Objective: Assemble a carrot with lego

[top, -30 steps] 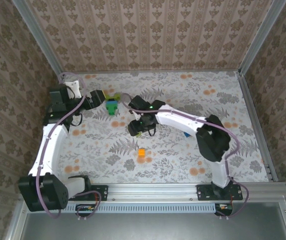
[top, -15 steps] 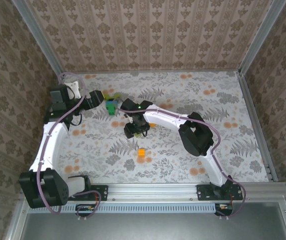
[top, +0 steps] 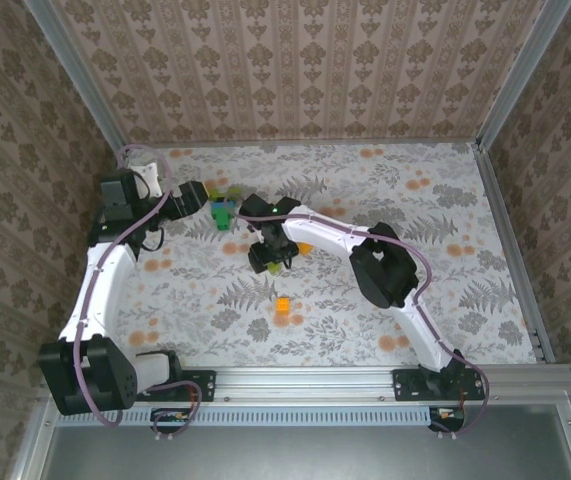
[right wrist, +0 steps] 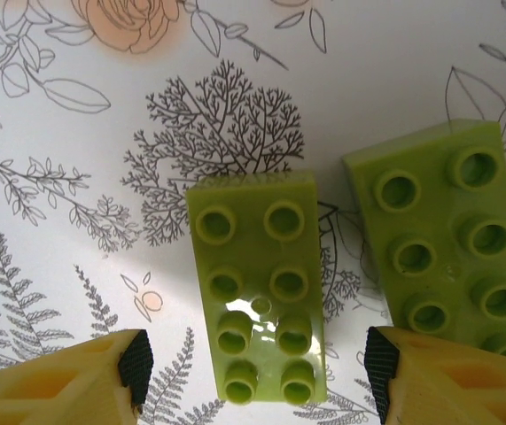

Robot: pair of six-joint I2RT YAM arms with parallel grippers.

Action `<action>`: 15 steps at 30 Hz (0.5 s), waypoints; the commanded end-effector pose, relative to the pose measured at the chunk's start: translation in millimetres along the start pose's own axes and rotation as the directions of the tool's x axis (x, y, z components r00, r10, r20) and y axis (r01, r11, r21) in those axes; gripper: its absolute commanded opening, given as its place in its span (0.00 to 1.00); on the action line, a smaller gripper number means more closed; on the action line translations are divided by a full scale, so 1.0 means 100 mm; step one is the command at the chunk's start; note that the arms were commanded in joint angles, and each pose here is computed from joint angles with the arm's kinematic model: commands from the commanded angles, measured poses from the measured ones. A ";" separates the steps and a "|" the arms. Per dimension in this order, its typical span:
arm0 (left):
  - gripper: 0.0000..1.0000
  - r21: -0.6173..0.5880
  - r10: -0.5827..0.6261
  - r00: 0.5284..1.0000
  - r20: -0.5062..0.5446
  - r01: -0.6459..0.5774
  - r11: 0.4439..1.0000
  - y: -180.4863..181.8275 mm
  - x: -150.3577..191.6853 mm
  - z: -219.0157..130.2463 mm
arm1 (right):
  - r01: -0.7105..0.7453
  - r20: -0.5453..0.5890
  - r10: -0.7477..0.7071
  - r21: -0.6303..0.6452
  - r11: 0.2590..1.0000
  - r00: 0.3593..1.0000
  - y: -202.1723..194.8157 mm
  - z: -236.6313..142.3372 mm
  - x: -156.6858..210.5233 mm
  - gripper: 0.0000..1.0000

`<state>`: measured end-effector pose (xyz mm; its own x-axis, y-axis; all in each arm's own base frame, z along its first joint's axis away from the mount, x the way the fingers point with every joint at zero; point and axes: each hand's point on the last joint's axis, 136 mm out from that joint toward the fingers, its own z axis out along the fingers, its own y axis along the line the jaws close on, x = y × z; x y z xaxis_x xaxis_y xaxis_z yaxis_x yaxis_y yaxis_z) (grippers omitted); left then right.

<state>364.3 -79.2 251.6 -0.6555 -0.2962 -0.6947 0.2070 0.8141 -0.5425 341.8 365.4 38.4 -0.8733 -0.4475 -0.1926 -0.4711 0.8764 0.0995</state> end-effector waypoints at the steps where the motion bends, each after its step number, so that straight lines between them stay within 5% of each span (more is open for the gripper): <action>1: 1.00 0.009 0.011 1.000 -0.016 -0.011 1.000 0.00 0.00 0.01 | 0.024 -0.045 -0.023 0.030 0.999 0.999 -0.06 0.09 0.04 0.67; 15: 1.00 -0.003 -0.008 1.000 -0.029 0.008 1.000 0.07 0.00 0.04 | 0.035 -0.084 -0.030 0.060 0.998 0.996 -0.09 0.23 0.06 0.55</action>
<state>369.0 -75.2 241.5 -0.6721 -0.3012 -0.6765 0.1844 0.8167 -0.5468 349.2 370.9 33.7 -0.8656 -0.4677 -0.1790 -0.4868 0.8697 0.0817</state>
